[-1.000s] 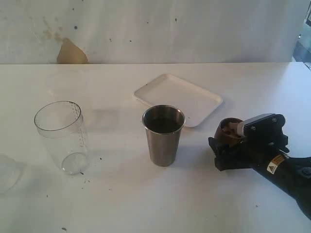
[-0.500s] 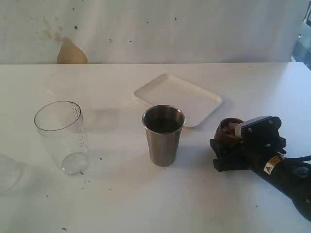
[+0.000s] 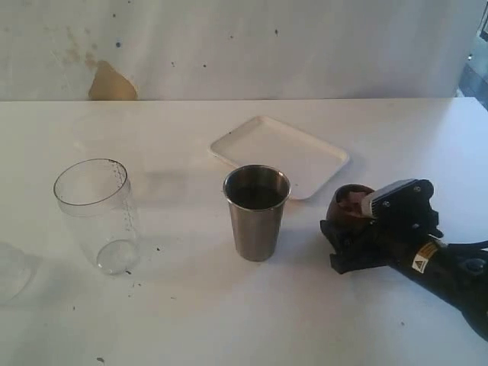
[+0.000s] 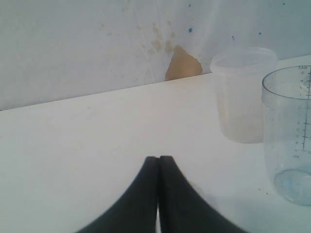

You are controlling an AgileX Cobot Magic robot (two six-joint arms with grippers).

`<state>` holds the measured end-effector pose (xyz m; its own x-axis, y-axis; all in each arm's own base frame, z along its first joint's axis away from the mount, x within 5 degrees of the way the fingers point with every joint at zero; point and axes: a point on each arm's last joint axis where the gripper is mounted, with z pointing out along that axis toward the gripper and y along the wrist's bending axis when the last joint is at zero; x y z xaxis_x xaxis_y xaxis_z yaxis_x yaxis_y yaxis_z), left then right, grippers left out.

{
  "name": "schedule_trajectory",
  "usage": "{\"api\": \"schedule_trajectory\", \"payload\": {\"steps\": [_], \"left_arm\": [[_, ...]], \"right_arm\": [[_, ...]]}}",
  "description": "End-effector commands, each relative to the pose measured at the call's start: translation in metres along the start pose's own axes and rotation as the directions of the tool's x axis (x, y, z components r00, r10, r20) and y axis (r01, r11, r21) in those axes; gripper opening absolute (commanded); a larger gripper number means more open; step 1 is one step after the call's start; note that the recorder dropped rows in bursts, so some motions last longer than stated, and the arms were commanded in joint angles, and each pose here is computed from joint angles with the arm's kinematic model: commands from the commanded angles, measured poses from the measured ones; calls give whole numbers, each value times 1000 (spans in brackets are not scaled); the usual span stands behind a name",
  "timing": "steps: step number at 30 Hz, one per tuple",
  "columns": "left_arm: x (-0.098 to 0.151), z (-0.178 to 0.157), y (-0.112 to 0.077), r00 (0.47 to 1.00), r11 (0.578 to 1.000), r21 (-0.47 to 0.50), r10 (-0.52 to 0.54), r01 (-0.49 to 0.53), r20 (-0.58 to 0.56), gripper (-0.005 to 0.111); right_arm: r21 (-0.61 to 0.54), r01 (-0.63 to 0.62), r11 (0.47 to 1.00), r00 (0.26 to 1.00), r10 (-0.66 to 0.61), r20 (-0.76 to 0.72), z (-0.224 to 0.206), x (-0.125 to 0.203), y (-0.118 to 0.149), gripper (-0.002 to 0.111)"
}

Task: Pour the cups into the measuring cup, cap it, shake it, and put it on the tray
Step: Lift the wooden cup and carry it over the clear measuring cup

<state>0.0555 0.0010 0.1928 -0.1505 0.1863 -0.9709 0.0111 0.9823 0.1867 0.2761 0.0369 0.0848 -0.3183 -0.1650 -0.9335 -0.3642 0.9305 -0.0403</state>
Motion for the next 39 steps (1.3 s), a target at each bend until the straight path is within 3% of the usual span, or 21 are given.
{"api": "schedule_trajectory", "payload": {"steps": [1,10,20,30,39], "left_arm": [[1,0,0,1000,1000,5,-4,4,6,1],[1,0,0,1000,1000,5,-4,4,6,1],[1,0,0,1000,1000,5,-2,2,6,1],[1,0,0,1000,1000,5,-2,2,6,1],[1,0,0,1000,1000,5,-2,2,6,1]], "right_arm": [[-4,25,1000,999,-25,49,-10,-27,0,0],[27,-29,999,987,25,157,-33,-92,-5,0],[-33,73,997,989,-68,130,-46,-173,8,0],[-172,204,964,968,-172,183,-34,-231,83,0],[-232,295,927,955,-293,44,20,-243,159,0]]}}
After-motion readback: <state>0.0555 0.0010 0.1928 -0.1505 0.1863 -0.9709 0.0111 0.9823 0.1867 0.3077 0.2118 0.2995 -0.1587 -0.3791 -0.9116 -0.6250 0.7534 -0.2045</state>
